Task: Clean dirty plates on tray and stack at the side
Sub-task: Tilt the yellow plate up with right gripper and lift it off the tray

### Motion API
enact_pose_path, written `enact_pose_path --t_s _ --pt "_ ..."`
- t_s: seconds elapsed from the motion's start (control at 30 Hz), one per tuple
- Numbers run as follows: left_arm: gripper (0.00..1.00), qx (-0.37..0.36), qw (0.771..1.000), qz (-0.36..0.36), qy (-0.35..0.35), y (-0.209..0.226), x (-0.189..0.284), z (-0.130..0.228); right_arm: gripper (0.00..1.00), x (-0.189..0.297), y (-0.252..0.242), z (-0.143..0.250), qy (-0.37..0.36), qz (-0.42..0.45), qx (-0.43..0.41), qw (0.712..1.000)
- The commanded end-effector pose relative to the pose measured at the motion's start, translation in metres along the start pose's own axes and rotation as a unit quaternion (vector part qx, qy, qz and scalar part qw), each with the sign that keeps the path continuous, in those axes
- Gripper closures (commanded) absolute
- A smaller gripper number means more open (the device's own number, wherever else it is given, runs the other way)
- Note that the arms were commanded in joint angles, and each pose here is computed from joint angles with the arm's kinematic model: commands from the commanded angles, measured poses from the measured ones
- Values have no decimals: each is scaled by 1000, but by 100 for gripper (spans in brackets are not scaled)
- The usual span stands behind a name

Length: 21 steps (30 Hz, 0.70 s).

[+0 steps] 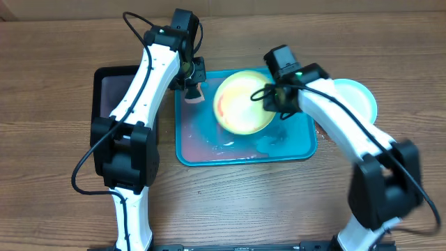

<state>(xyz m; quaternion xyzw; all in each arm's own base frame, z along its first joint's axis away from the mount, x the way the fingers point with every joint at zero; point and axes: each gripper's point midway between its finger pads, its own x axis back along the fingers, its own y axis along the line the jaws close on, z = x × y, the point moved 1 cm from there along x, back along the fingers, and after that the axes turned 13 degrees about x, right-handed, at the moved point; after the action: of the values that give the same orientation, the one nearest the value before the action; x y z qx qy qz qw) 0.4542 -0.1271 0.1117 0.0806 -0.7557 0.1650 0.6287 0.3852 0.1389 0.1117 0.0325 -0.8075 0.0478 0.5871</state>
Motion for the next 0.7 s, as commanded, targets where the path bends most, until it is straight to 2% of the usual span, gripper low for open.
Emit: enact_pose_path --t_s 0.0,0.2,0.37,0.53,0.67 --pt "96 -10 1000 -13 -1 5 -9 3 96 40 -38 -10 -64 149 12 987" --pt "96 -11 1000 -15 3 6 -18 7 96 68 -45 -2 -100 287 25 952" --pt "96 -11 1000 -18 7 8 -22 9 96 103 -27 2 -183 373 26 909" --pt "96 -11 1000 -17 5 8 -22 9 96 130 -10 6 -249 411 38 876" --pt "96 -11 1000 -17 5 8 -22 9 96 137 -2 7 -264 418 54 868"
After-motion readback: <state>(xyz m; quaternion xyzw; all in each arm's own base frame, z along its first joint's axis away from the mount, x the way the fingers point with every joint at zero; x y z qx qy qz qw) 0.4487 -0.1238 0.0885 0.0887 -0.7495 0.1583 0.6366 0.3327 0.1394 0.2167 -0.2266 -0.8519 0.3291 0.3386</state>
